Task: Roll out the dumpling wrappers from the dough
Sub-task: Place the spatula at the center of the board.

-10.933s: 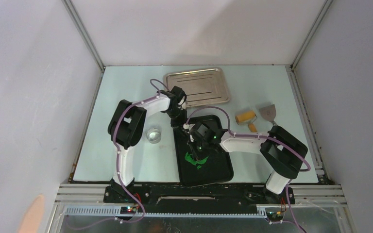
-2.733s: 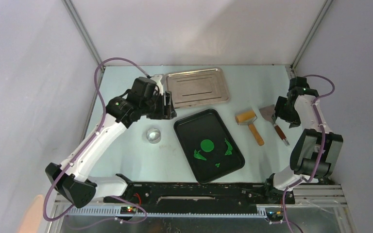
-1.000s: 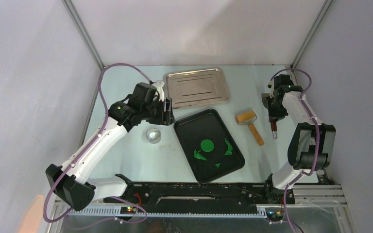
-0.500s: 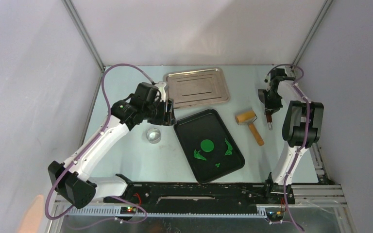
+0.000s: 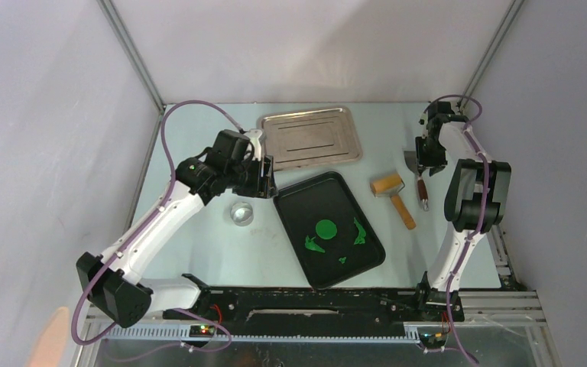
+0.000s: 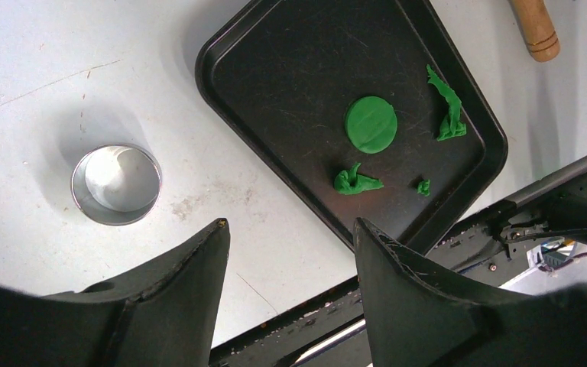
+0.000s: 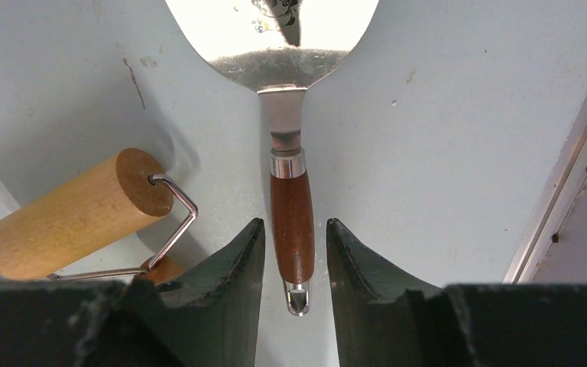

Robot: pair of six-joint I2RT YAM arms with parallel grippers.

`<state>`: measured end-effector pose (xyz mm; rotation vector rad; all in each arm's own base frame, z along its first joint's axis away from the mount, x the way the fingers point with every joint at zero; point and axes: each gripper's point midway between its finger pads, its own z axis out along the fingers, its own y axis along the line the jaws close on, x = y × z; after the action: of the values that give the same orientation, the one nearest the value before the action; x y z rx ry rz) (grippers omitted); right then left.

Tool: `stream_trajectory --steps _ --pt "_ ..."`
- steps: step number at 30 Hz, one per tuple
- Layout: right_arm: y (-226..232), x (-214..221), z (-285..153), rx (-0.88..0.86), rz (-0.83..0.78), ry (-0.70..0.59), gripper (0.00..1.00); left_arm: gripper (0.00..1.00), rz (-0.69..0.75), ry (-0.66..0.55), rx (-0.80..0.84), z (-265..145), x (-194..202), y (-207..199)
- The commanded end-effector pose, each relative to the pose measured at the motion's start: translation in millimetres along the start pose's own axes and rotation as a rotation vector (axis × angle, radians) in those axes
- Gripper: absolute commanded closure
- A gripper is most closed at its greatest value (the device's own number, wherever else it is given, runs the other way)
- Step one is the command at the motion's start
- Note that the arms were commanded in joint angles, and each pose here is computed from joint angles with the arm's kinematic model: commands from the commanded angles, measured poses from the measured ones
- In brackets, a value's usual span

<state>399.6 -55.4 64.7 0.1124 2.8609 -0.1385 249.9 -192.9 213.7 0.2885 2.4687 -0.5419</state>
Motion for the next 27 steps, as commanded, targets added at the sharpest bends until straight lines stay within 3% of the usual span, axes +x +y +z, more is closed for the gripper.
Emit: stream_trajectory --steps 1,7,13,20,27 --pt "-5.5 -11.6 -28.3 0.018 0.058 -0.076 0.62 0.35 0.007 -0.031 0.018 -6.0 -10.6 -4.6" --pt "-0.9 -12.7 -47.9 -0.013 0.162 -0.271 0.50 0.35 0.010 -0.025 0.018 -4.5 -9.4 -4.2" --pt "1.0 16.9 -44.0 0.000 0.279 -0.397 0.48 0.35 0.007 -0.018 0.026 -2.5 -6.5 -5.0" --pt "13.6 52.2 -1.9 -0.001 0.269 -0.319 0.48 0.35 0.005 -0.013 0.025 -2.2 -6.1 -5.1" --pt "12.4 53.0 21.2 0.010 0.263 -0.288 0.50 0.35 0.006 -0.017 0.012 -5.9 -8.2 -3.8"
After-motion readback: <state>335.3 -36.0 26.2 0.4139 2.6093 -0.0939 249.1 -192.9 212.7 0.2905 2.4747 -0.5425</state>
